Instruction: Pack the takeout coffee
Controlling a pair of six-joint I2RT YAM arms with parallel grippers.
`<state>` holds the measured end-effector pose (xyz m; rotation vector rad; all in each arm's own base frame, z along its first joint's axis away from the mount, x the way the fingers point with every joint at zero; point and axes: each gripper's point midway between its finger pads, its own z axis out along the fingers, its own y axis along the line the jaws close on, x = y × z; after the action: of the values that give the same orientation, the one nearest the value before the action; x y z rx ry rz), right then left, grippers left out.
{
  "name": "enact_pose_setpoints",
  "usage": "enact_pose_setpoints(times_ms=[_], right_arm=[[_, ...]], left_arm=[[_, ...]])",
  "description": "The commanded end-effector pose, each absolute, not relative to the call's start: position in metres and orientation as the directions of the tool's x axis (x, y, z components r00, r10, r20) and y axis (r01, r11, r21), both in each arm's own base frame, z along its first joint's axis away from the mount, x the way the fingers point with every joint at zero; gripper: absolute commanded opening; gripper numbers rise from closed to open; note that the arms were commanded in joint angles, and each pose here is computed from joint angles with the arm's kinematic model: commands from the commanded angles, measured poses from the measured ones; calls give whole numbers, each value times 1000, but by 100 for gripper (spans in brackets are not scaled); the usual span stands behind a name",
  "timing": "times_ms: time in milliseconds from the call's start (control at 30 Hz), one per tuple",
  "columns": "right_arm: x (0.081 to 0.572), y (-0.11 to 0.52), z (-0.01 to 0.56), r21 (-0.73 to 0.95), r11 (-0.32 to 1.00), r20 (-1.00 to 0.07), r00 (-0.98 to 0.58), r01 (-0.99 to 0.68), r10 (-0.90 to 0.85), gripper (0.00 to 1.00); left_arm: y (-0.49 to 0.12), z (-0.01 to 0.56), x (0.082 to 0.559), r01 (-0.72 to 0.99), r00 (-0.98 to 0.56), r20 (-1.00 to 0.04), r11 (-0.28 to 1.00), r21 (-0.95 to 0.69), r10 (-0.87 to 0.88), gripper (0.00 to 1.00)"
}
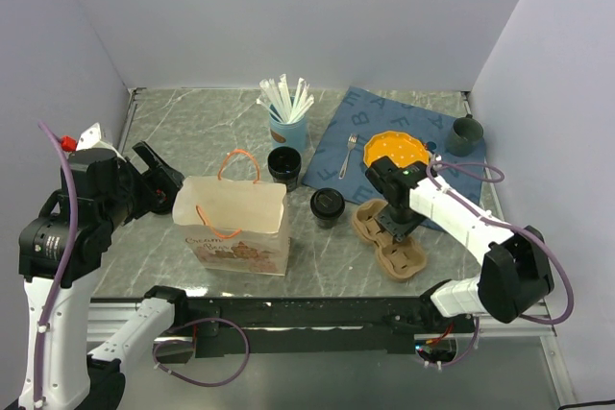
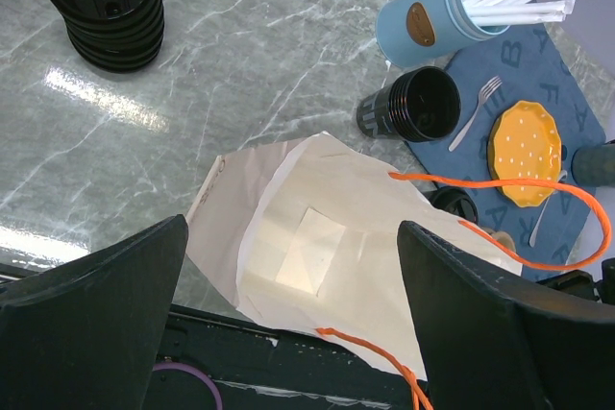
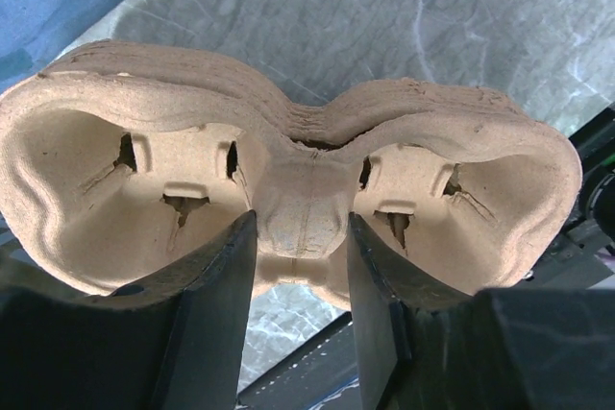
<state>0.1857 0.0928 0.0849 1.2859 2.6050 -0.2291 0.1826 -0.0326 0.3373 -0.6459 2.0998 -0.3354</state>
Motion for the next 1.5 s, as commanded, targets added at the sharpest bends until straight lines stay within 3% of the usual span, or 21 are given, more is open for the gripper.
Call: enact_pose_setpoints(times_ms=[0, 300, 533, 800, 1067, 1467], right_arm=[[195, 80, 112, -11, 622, -352, -585, 783, 731, 42], [201, 72, 149, 30, 708, -423, -633, 706, 649, 43], [203, 83, 196, 127, 824, -487, -689, 552, 536, 44], [186, 83, 139, 119, 754, -389, -668, 646, 634, 57], [204, 92, 115, 90, 712, -366, -642, 696, 674, 68], [196, 86, 95, 3, 603, -345, -565, 798, 750, 66]], left_arm=[[-30, 341, 186, -312, -460, -700, 837, -449, -547, 97], [-32, 326, 182, -321, -497, -678, 841, -436, -542, 97], [-33, 319, 179, -319, -511, -671, 843, -433, -538, 98], [-41, 318, 179, -295, -527, -656, 840, -455, -540, 98], [-37, 316, 175, -308, -547, -654, 852, -423, -523, 97], [-37, 310, 174, -312, -559, -648, 856, -413, -517, 97]])
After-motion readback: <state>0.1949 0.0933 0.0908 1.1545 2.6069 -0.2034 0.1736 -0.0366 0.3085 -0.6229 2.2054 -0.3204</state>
